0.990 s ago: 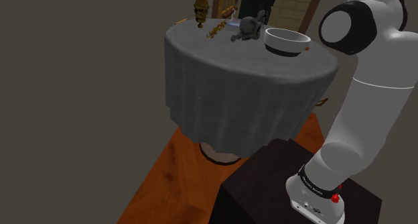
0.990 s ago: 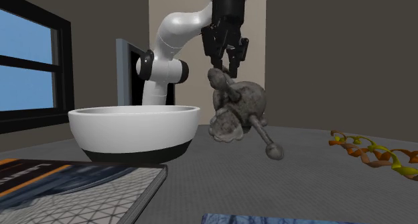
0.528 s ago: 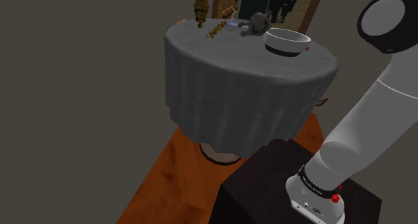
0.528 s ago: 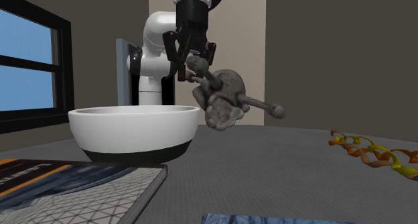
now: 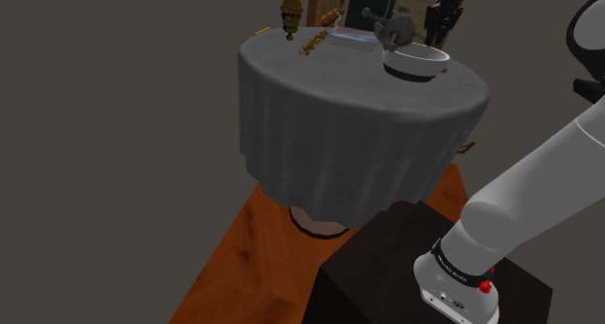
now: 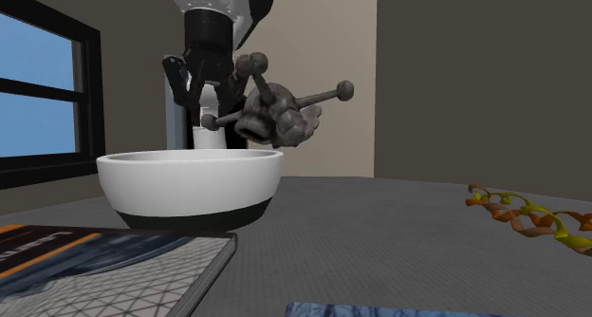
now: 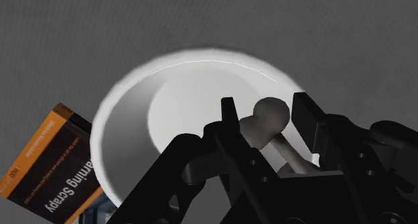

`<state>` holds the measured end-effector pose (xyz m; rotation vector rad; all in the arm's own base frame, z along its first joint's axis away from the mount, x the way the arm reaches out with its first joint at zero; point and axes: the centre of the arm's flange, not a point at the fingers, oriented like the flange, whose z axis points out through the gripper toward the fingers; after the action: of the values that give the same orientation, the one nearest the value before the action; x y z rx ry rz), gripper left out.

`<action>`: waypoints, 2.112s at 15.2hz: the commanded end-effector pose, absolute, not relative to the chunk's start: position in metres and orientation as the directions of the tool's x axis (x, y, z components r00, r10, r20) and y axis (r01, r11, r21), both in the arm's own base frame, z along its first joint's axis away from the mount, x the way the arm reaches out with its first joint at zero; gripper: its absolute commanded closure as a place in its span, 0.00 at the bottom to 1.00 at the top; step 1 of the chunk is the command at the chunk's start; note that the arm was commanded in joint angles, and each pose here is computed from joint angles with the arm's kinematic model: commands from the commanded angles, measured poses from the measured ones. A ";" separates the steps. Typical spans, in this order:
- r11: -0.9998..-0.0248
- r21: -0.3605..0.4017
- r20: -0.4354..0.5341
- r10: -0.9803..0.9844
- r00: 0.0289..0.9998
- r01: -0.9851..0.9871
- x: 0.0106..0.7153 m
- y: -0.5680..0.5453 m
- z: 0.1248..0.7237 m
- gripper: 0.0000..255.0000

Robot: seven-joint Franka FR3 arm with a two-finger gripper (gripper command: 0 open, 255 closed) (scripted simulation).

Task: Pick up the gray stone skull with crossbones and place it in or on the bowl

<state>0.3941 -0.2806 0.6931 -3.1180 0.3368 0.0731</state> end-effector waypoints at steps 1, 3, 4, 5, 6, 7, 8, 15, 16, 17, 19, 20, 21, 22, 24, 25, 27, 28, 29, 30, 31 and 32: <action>-0.977 0.001 -0.047 -0.214 0.976 -0.214 0.371 -0.298 0.691 1.00; -0.977 0.001 -0.047 -0.214 0.976 -0.214 0.364 -0.303 0.685 1.00; -0.977 0.001 -0.047 -0.214 0.976 -0.214 0.364 -0.303 0.679 1.00; -0.977 0.001 -0.047 -0.214 0.976 -0.214 0.364 -0.303 0.674 1.00; -0.977 0.001 -0.047 -0.214 0.976 -0.214 0.364 -0.303 0.669 1.00; -0.977 0.001 -0.047 -0.214 0.976 -0.214 0.364 -0.303 0.663 1.00; -0.977 0.001 -0.047 -0.214 0.976 -0.214 0.364 -0.303 0.654 1.00; -0.977 0.001 -0.047 -0.214 0.976 -0.215 0.364 -0.303 0.654 1.00; -0.977 0.001 -0.047 -0.214 0.976 -0.214 0.364 -0.303 0.654 1.00; -0.977 0.001 -0.047 -0.214 0.976 -0.215 0.364 -0.303 0.654 0.00; -0.977 0.001 -0.047 -0.214 0.976 -0.215 0.364 -0.303 0.654 0.00; -0.977 0.001 -0.047 -0.214 0.976 -0.215 0.364 -0.302 0.654 0.00; -0.977 0.001 -0.047 -0.214 0.976 -0.215 0.364 -0.302 0.654 0.00; -0.977 0.001 -0.047 -0.214 0.976 -0.214 0.364 -0.303 0.654 0.00; -0.977 0.001 -0.047 -0.214 0.976 -0.214 0.365 -0.304 0.680 0.00; -0.977 0.001 -0.047 -0.214 0.976 -0.214 0.365 -0.304 0.694 0.00; -0.977 0.001 -0.047 -0.214 0.976 -0.214 0.366 -0.304 0.704 0.00; -0.977 0.001 -0.047 -0.214 0.976 -0.214 0.366 -0.304 0.704 0.00; -0.977 0.001 -0.047 -0.214 0.976 -0.214 0.366 -0.304 0.704 0.00; -0.977 0.001 -0.047 -0.214 0.976 -0.214 0.366 -0.304 0.704 0.00; -0.977 0.001 -0.047 -0.214 0.976 -0.214 0.366 -0.304 0.704 0.00; -0.977 0.001 -0.047 -0.214 0.976 -0.214 0.366 -0.304 0.704 0.00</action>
<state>0.3658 -0.3037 0.7039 -3.1183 0.3384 0.0739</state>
